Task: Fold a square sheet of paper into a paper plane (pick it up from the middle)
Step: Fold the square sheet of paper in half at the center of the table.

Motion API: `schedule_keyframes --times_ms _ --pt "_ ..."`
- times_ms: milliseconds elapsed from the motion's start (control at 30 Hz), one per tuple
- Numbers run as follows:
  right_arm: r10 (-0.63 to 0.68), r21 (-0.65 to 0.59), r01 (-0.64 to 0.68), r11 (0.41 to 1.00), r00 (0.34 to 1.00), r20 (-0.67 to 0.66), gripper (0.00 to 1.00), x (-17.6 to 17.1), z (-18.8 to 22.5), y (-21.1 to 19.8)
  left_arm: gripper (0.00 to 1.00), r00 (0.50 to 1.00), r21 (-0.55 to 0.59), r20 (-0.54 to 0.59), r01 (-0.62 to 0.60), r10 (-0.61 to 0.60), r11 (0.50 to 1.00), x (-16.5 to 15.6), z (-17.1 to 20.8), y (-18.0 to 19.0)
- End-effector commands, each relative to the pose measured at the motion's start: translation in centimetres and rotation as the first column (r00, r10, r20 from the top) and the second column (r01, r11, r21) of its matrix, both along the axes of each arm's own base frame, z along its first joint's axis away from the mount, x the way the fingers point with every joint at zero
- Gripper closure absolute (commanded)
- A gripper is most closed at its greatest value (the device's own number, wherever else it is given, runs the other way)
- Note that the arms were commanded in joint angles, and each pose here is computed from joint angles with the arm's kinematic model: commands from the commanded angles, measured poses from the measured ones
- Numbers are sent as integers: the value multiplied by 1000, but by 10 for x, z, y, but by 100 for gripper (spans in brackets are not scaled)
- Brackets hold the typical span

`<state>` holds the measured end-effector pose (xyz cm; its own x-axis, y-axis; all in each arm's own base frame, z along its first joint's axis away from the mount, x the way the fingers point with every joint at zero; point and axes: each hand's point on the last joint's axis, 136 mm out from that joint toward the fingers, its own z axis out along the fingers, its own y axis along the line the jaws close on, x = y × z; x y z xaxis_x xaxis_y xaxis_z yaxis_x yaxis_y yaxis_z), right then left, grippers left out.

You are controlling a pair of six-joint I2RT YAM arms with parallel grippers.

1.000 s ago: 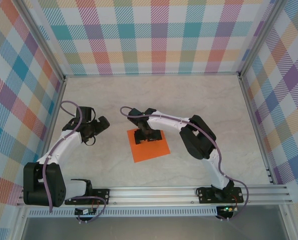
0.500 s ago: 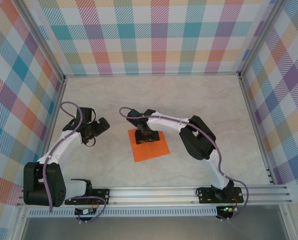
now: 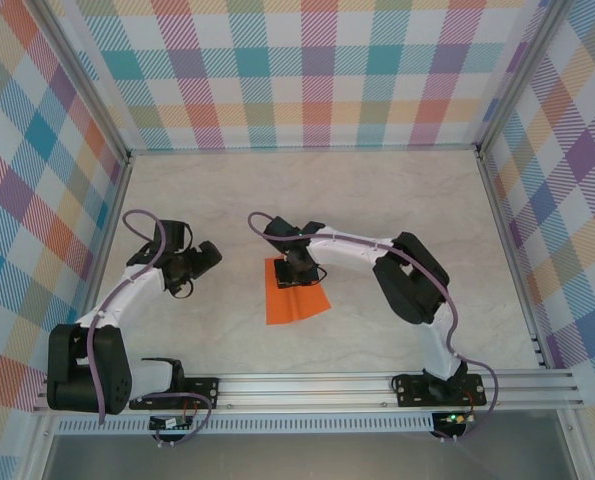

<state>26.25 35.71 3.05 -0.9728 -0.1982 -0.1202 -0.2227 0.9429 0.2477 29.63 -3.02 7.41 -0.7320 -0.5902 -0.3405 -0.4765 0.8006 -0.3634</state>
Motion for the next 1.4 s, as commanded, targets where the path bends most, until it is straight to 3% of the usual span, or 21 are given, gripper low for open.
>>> schedule_keyframes --times_ms 0,167,333,567,733,1133,1367 --pt "61 314 -52 948 998 -17 70 -5 48 39 3 999 -93 42 21 -17 995 -5 6 -15" --pt "62 486 -30 874 997 -51 77 -8 79 34 8 995 -183 99 47 -29 982 -16 11 -28" --pt "73 583 -4 812 993 -94 76 -14 87 18 15 982 -286 180 108 -57 952 -28 21 -47" --pt "62 590 73 804 977 -205 76 -15 63 -7 25 968 -359 238 169 -85 918 -39 28 -63" --pt "55 510 53 859 979 -194 75 -9 37 -24 29 963 -377 248 199 -108 905 -41 26 -72" --pt "23 446 66 893 981 -191 76 8 6 -47 36 960 -344 220 241 -171 907 -35 20 -91" --pt "-8 439 88 894 983 -181 69 11 -4 -51 40 963 -316 165 257 -214 914 -32 5 -115"
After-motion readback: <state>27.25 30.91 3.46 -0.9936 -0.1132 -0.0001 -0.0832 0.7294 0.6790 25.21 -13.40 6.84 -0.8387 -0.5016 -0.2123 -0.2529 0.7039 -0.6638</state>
